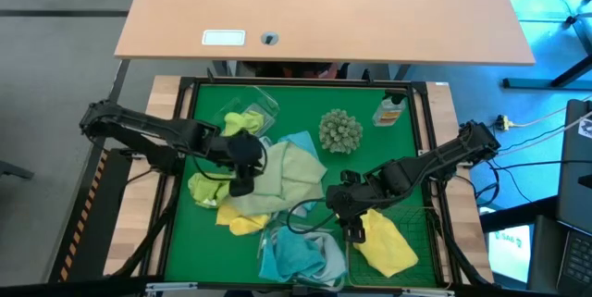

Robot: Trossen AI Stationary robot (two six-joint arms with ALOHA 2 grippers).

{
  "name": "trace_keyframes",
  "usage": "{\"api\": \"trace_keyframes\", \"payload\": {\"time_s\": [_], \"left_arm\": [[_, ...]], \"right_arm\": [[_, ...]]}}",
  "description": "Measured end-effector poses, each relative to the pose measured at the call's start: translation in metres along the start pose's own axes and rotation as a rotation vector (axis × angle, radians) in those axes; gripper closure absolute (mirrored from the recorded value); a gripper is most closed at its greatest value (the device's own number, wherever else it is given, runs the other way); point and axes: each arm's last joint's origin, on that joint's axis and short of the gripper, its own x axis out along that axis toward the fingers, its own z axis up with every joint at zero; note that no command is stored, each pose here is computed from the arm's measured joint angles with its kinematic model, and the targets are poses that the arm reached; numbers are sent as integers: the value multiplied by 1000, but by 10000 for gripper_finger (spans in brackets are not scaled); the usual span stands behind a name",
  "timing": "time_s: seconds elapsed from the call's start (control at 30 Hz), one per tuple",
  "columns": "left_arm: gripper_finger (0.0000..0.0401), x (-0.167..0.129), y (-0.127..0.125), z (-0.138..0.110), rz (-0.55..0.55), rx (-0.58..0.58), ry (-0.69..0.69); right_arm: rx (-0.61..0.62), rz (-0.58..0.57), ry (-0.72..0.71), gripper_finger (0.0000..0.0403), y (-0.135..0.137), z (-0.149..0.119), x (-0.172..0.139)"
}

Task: Sort microfiber towel by color & place in baskets
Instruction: Put the light green microfiber cloth into the top transparent bin

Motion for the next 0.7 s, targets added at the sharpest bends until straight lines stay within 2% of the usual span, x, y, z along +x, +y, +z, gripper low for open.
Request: {"api": "trace_keyframes", "payload": {"time_s": [0.33,0.5,0.7], "left_arm": [[309,55,11,-32,95,97,195],[309,79,14,-49,68,146,274],[309,97,15,-60,59,201,294]], "right_arm": [[0,-6,-5,173,0,0,0],[0,-9,-6,173,0,0,0],[0,-40,-25,173,-1,1,0]]}}
